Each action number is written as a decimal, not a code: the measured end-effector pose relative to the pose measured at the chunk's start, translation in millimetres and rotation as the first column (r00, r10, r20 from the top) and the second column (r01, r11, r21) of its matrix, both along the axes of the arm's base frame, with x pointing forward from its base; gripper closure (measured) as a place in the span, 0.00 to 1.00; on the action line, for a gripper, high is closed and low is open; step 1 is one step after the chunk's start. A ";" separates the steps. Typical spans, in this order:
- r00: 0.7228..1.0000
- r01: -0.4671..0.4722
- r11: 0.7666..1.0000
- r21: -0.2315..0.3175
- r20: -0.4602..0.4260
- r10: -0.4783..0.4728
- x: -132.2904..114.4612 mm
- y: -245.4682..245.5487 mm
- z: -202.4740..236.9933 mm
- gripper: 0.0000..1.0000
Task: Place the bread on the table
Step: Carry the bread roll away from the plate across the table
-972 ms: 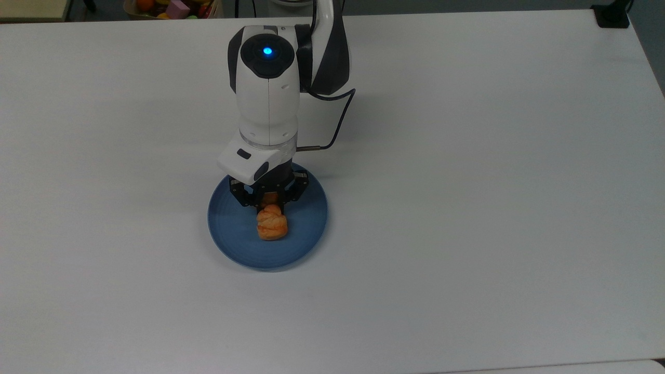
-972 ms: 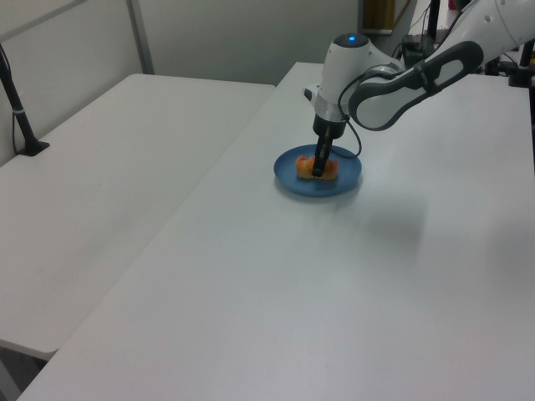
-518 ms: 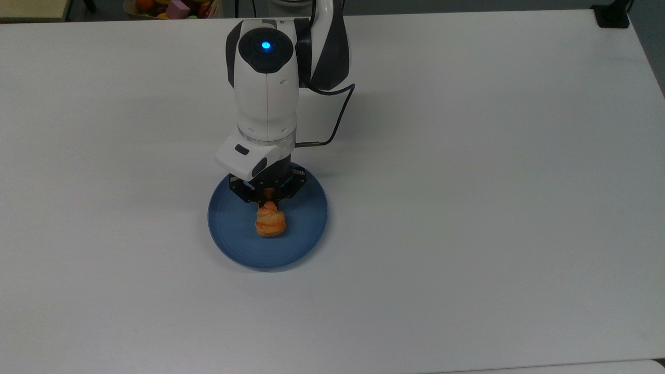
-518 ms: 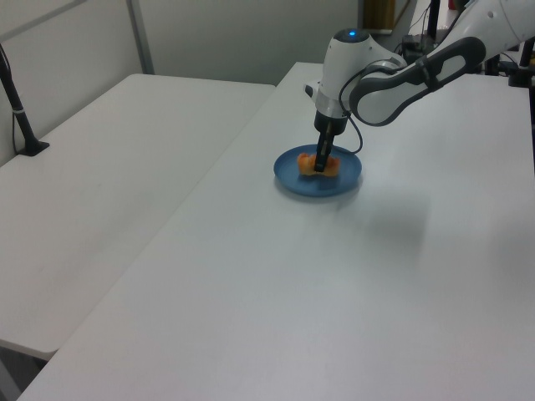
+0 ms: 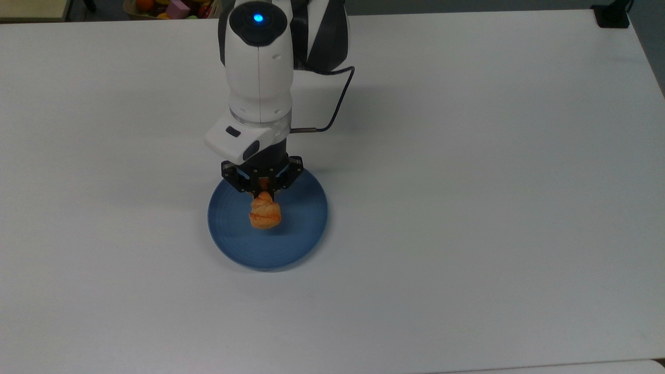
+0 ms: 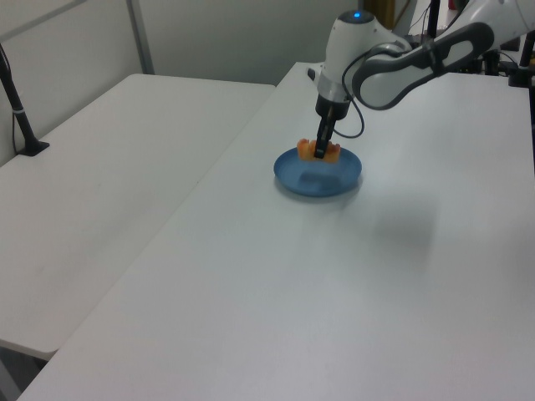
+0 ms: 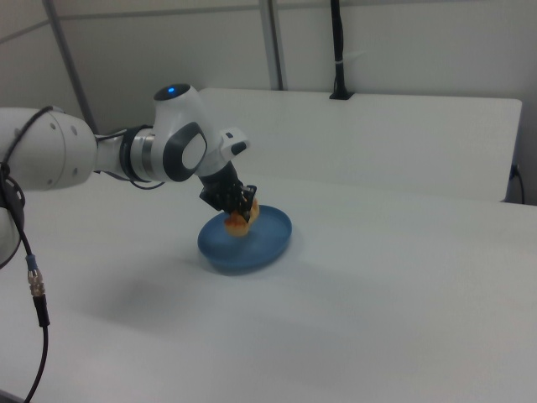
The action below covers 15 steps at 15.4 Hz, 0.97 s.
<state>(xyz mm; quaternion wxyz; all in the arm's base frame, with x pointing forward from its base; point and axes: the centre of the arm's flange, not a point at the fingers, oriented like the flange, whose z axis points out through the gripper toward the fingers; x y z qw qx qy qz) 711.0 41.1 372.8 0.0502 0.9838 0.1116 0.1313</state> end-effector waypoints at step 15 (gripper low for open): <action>1.000 -0.009 0.999 0.045 0.001 0.009 -11.9 -159.4 116.9 0.75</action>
